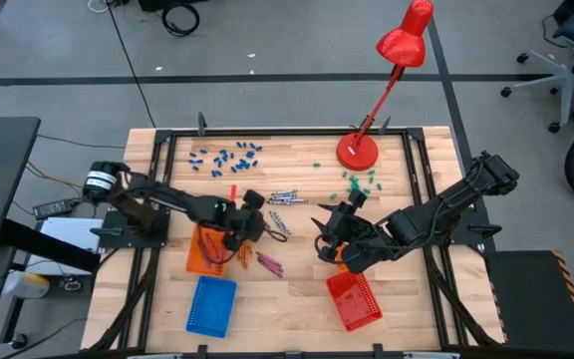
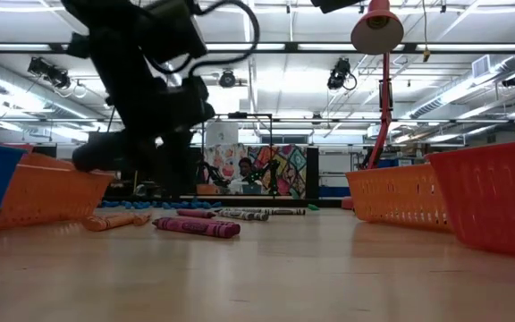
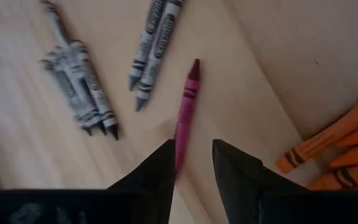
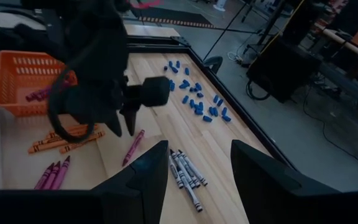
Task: Sort crayons
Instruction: Put the gray crayon into the red bin
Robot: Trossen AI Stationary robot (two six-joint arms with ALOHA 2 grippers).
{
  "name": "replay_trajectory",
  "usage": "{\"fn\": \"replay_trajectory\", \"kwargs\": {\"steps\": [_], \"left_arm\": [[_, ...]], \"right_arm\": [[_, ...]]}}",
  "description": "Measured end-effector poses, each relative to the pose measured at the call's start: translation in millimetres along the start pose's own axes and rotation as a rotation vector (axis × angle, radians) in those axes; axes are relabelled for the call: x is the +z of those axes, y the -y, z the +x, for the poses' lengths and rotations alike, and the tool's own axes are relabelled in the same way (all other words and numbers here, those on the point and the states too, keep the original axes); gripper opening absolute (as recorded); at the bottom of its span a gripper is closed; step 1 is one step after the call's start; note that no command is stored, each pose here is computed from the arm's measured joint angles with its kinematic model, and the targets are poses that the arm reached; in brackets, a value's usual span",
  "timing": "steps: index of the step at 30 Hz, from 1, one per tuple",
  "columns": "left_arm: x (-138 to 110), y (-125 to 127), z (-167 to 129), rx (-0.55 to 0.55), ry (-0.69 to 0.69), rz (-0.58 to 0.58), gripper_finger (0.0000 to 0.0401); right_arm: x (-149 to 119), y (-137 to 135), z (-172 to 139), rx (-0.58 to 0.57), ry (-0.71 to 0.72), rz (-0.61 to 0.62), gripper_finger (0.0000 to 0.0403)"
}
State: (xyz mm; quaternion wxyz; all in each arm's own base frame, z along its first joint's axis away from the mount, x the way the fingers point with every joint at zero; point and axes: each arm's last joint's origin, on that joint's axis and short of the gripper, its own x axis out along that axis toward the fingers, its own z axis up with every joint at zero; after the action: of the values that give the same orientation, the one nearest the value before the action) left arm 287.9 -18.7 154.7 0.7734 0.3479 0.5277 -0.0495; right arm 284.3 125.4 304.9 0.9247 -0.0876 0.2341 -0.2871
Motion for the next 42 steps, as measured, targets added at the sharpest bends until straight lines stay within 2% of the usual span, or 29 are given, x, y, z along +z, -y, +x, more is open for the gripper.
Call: {"fn": "replay_trajectory", "kwargs": {"steps": [8,16,22,25,28,32,36,39,42], "left_arm": [[8,-15,4,-0.002,0.004,-0.031,0.0116],[12,-7,-7,-0.068,-0.067,0.034,0.0116],[24,-6,-29,-0.067,-0.16,0.003,0.0116],[30,-8,-44,-0.012,-0.217,-0.062,0.0116],[32,-6,-53,-0.015,-0.227,-0.077,0.0116],[28,-1,-57,0.002,-0.163,-0.088,0.0116],[18,6,-66,0.049,-0.031,-0.105,0.0116],[7,10,-79,0.111,0.059,-0.134,0.0116],[-5,8,-96,0.173,0.163,-0.212,0.0116]], "right_arm": [[0,0,0,0.001,-0.005,-0.004,0.0178],[-1,0,0,0.006,-0.011,-0.007,0.0178],[-1,0,0,0.007,-0.012,0.005,0.0178],[0,2,3,-0.004,-0.011,0.053,0.0178],[0,5,13,-0.014,-0.03,0.099,0.0178],[-9,-3,37,-0.012,-0.097,0.075,0.0178],[-21,-15,70,0.003,-0.161,0.015,0.0178],[-26,-21,91,0.039,-0.187,-0.003,0.0178],[-26,-23,107,0.109,-0.188,0.027,0.0178]]}}
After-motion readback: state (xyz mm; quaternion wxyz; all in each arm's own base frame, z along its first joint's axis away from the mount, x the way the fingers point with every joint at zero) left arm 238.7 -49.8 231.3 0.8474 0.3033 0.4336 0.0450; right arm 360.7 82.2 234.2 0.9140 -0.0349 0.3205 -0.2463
